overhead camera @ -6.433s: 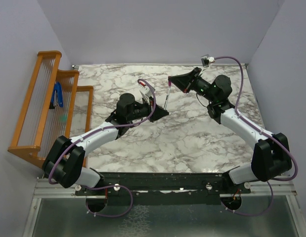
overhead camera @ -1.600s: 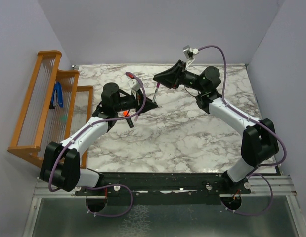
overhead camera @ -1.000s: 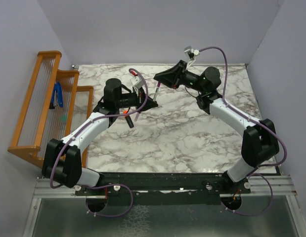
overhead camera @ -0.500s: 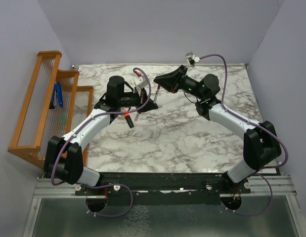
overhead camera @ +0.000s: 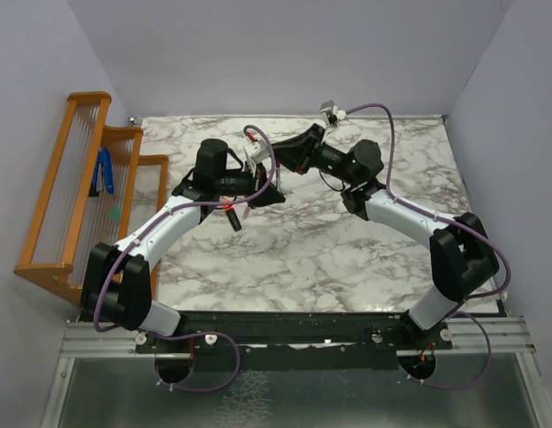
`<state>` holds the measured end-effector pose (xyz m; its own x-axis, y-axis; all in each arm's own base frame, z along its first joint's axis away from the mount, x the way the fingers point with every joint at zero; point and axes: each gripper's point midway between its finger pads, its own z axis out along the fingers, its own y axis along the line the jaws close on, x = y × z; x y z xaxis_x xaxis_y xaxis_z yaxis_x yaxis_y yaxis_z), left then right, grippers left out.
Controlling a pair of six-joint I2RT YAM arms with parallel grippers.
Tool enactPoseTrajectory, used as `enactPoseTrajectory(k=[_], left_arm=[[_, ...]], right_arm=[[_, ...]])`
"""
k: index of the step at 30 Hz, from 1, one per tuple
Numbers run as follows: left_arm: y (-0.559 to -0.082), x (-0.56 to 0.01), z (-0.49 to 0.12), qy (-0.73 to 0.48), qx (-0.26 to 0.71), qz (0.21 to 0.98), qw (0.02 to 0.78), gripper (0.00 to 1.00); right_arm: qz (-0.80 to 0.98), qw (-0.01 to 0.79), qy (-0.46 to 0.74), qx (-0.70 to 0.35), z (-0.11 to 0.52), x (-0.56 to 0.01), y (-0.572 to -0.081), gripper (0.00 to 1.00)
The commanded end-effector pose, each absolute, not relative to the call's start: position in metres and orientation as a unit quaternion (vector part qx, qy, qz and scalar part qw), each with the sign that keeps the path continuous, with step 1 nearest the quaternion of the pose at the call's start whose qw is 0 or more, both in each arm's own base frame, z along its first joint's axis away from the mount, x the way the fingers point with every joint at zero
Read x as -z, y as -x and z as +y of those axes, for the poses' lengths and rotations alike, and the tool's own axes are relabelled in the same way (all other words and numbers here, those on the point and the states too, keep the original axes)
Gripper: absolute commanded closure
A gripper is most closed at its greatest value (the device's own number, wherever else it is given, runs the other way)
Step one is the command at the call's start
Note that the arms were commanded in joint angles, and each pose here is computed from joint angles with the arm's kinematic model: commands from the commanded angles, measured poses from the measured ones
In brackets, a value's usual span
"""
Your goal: Insert the pens into the pen caps
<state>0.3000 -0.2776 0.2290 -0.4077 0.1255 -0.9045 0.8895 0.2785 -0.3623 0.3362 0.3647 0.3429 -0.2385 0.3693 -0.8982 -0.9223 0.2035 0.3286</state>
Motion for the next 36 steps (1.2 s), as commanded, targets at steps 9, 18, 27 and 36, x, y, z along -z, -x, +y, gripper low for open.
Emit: enactPoseTrajectory(k=[9,18,27,36], left_arm=[[-0.336,-0.320,-0.282,-0.400,0.441,0.590,0.546,1.00],[-0.338,-0.324,-0.281,-0.403,0.431,0.591,0.551,1.00],[-0.338,-0.334,-0.272,-0.397,0.418,0.587,0.568,1.00],[-0.339,-0.353,-0.261,-0.382,0.419,0.572,0.593,1.00]], right_arm=[[0.625,0.352,0.309,-0.624,0.408,-0.236,-0.270,0.99],[0.631,0.349,0.305,-0.622,0.409,-0.230,-0.267,1.00],[0.646,0.342,0.301,-0.613,0.402,-0.215,-0.261,1.00],[0.651,0.336,0.301,-0.611,0.399,-0.206,-0.258,1.00]])
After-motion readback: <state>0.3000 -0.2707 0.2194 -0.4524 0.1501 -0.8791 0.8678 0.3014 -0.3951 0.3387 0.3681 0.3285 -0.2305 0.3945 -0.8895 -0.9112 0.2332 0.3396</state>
